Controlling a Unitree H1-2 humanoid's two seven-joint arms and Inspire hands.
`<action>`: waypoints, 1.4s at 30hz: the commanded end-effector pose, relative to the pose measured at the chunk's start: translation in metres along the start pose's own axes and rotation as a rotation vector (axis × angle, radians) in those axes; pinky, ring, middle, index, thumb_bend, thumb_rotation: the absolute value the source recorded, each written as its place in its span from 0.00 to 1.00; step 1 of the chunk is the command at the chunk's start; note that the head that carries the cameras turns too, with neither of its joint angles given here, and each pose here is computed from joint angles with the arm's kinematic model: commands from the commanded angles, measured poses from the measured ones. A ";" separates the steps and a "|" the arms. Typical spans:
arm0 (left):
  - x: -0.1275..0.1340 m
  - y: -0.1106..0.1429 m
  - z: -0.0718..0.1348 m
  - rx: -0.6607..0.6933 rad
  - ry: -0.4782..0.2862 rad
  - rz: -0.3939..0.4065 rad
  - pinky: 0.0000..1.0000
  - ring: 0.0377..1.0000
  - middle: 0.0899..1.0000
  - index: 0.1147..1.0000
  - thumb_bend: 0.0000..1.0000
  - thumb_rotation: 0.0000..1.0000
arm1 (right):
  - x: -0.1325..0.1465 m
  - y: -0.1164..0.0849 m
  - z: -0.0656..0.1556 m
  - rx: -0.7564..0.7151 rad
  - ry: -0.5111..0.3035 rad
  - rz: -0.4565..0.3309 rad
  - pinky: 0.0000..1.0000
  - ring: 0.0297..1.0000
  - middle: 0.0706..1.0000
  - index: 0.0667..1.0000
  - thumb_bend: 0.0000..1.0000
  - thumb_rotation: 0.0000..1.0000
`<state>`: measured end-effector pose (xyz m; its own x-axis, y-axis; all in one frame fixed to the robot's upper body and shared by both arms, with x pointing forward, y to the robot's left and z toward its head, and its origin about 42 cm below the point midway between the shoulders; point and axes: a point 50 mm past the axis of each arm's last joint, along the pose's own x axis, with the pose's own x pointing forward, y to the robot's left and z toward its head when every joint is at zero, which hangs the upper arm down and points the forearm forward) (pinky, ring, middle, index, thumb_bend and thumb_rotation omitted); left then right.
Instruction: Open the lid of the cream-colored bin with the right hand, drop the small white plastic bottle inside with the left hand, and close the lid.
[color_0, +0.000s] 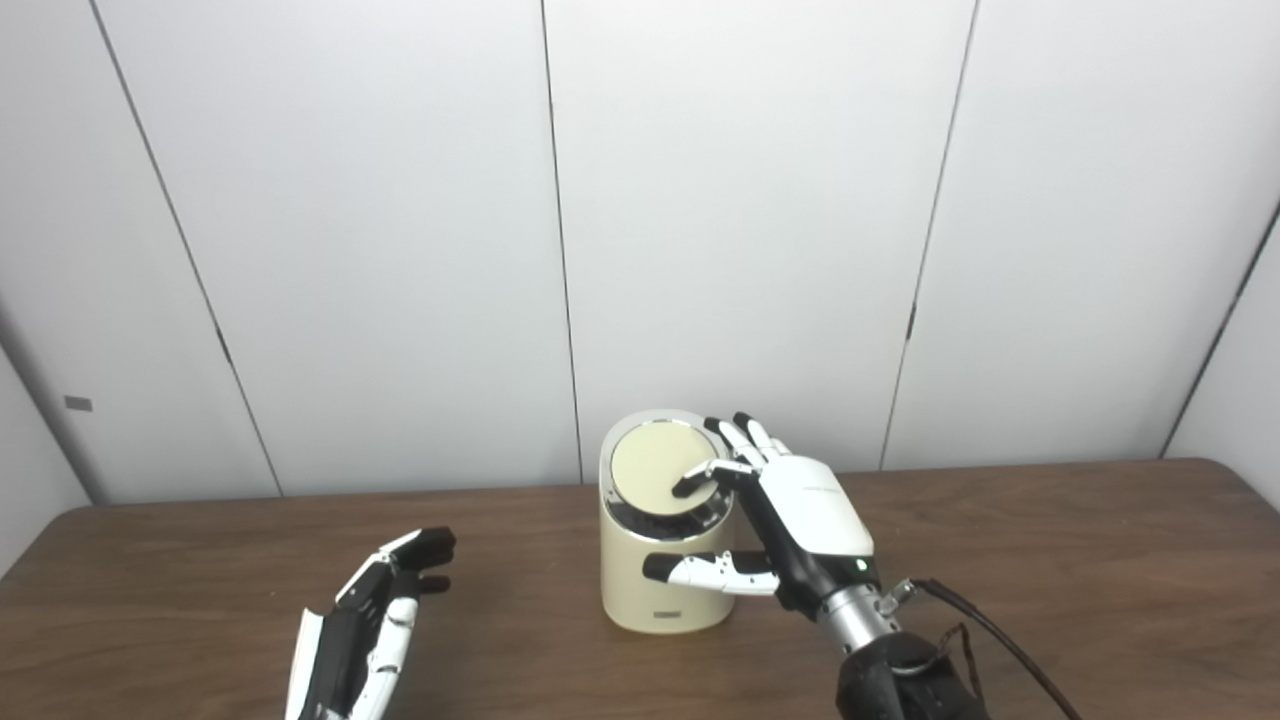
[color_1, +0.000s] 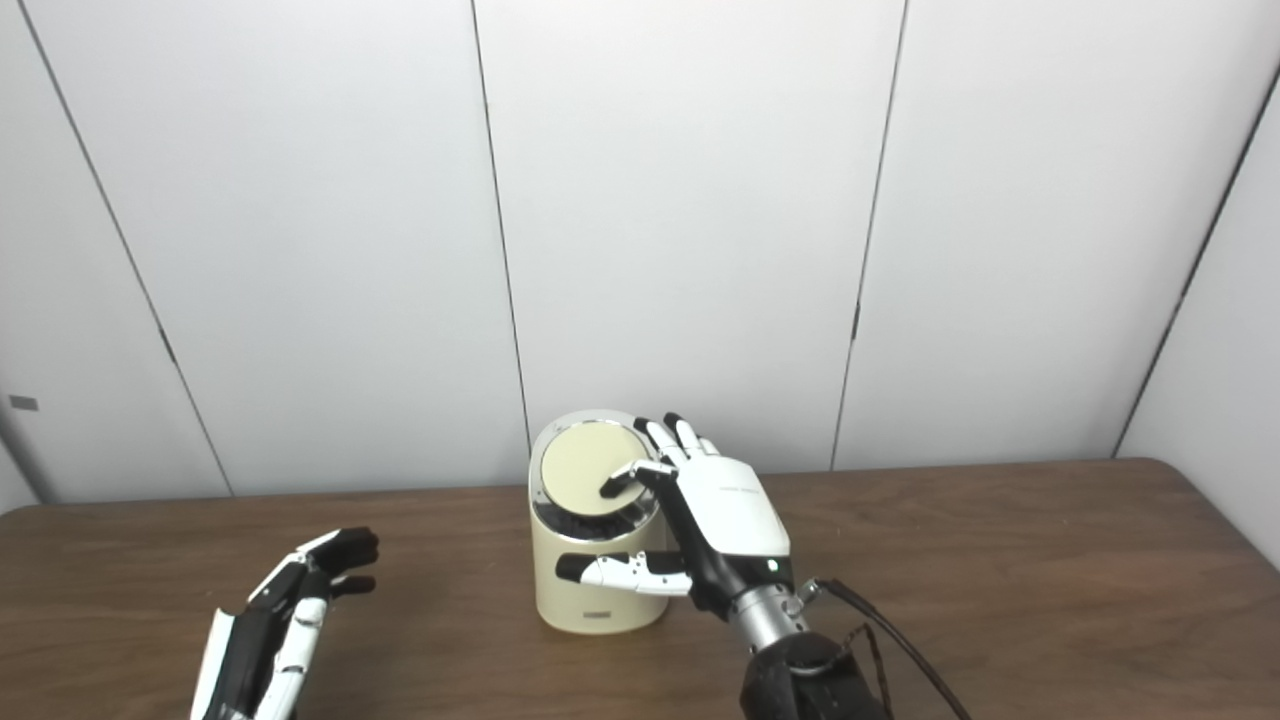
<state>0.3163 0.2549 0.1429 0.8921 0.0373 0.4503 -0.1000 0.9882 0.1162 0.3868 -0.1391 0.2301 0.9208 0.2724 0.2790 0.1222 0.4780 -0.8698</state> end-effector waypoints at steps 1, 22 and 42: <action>0.014 -0.001 0.015 -0.002 -0.077 0.007 0.69 0.75 0.74 0.71 0.35 0.80 | -0.006 0.020 -0.015 -0.021 0.100 0.134 0.97 1.00 0.97 0.64 0.94 0.96; 0.014 -0.001 0.017 -0.001 -0.084 0.007 0.67 0.74 0.73 0.71 0.33 0.78 | -0.030 0.007 -0.025 0.432 -0.040 -0.016 0.72 0.84 0.86 0.70 0.75 0.65; 0.013 -0.001 0.015 -0.001 -0.079 0.007 0.68 0.75 0.73 0.71 0.31 0.74 | -0.085 0.030 -0.067 0.562 -0.072 -0.341 0.70 0.79 0.82 0.96 0.61 0.55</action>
<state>0.3159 0.2536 0.1447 0.8889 0.0385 0.4565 -0.0997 0.9888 0.1108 0.3425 -0.1983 0.1512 0.8630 0.1226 0.4900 0.1057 0.9048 -0.4126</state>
